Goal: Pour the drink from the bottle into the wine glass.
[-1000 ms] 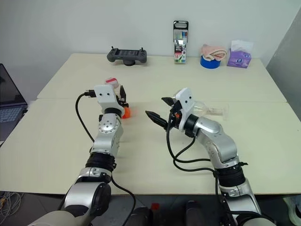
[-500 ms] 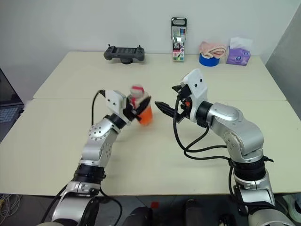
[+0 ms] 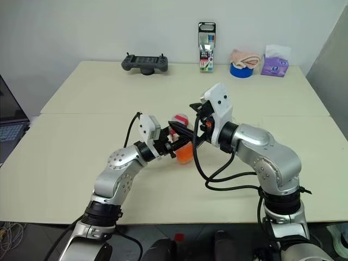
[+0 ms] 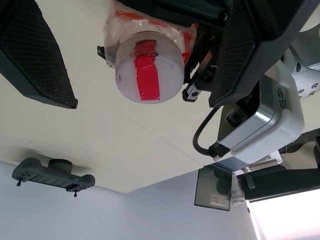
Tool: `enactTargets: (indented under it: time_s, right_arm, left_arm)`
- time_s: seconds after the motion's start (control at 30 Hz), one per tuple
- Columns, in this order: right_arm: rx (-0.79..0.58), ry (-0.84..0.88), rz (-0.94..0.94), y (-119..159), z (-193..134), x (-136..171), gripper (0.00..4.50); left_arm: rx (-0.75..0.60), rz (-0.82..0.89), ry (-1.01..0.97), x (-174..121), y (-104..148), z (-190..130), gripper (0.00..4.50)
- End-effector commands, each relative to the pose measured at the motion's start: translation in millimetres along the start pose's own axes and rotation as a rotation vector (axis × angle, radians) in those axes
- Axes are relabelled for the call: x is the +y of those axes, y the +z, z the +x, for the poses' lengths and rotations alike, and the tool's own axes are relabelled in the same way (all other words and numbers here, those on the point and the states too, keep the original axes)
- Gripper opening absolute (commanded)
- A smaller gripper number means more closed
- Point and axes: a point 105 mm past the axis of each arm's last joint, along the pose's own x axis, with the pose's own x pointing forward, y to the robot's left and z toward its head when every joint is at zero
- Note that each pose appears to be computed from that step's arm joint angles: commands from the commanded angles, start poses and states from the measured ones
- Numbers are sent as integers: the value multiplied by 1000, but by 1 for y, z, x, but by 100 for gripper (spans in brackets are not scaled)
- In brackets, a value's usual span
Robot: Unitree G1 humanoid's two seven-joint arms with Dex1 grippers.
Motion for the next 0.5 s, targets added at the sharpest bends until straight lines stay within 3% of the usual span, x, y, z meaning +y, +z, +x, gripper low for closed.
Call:
enactTargets:
  time_s: [0.03, 0.23, 0.4, 0.5]
  right_arm:
    - [-24, 19, -22, 6, -3, 8, 450]
    - [22, -3, -41, -7, 2, 7, 450]
    - [9, -2, -43, -2, 6, 10, 450]
    - [-14, 8, -42, 2, 7, 14, 410]
  left_arm:
    - [-61, 33, -31, -8, 17, 3, 195]
    - [-58, 27, -16, -7, 13, 5, 192]
    - [-47, 21, -3, -7, 10, -1, 192]
    - [-36, 22, 5, -6, 8, -3, 192]
